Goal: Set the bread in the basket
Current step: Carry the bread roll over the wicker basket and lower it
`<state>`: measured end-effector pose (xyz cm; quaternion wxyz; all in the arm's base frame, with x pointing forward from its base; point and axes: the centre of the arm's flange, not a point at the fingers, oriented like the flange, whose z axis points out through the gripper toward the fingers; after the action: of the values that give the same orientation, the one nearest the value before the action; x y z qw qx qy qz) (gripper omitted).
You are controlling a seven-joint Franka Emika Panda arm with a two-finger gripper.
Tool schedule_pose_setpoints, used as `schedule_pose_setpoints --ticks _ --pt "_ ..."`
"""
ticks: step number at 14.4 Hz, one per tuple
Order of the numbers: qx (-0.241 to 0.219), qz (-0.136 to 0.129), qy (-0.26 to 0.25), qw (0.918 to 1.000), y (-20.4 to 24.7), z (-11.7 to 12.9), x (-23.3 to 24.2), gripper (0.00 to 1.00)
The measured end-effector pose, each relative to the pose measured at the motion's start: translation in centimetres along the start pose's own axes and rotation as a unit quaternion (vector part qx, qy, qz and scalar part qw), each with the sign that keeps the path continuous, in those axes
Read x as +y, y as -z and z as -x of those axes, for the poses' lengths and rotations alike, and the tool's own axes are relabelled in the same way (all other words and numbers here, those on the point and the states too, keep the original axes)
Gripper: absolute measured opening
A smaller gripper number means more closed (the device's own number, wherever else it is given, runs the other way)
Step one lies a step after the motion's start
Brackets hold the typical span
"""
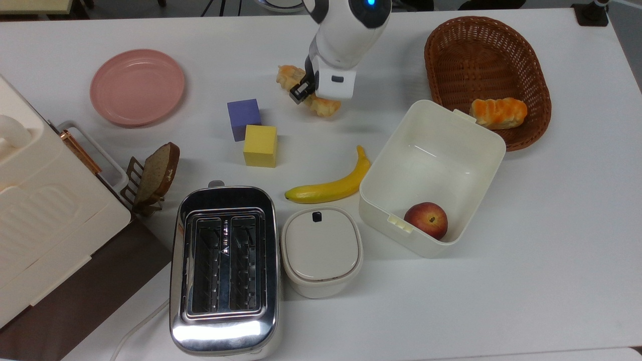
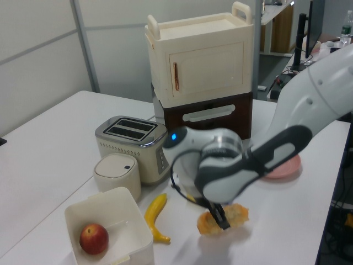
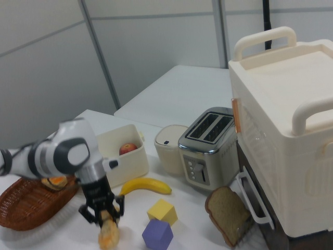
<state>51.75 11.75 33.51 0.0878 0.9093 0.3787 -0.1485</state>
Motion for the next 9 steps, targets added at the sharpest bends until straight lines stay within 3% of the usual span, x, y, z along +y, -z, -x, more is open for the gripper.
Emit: schedule_pose_setpoints --ticks 2,5,6,9 --pt "0.027 -0.026 -0.055 0.9978 4.8 0.0 0.5 0.40" --pt "0.074 -0.053 -0.148 0.9848 13.8 -1.8 -2.3 0.41" --pt "0.086 -0.054 -0.183 0.9778 16.2 -3.2 -5.2 0.43" --pt "0.085 -0.050 -0.240 0.9658 17.4 -7.8 -13.8 0.48"
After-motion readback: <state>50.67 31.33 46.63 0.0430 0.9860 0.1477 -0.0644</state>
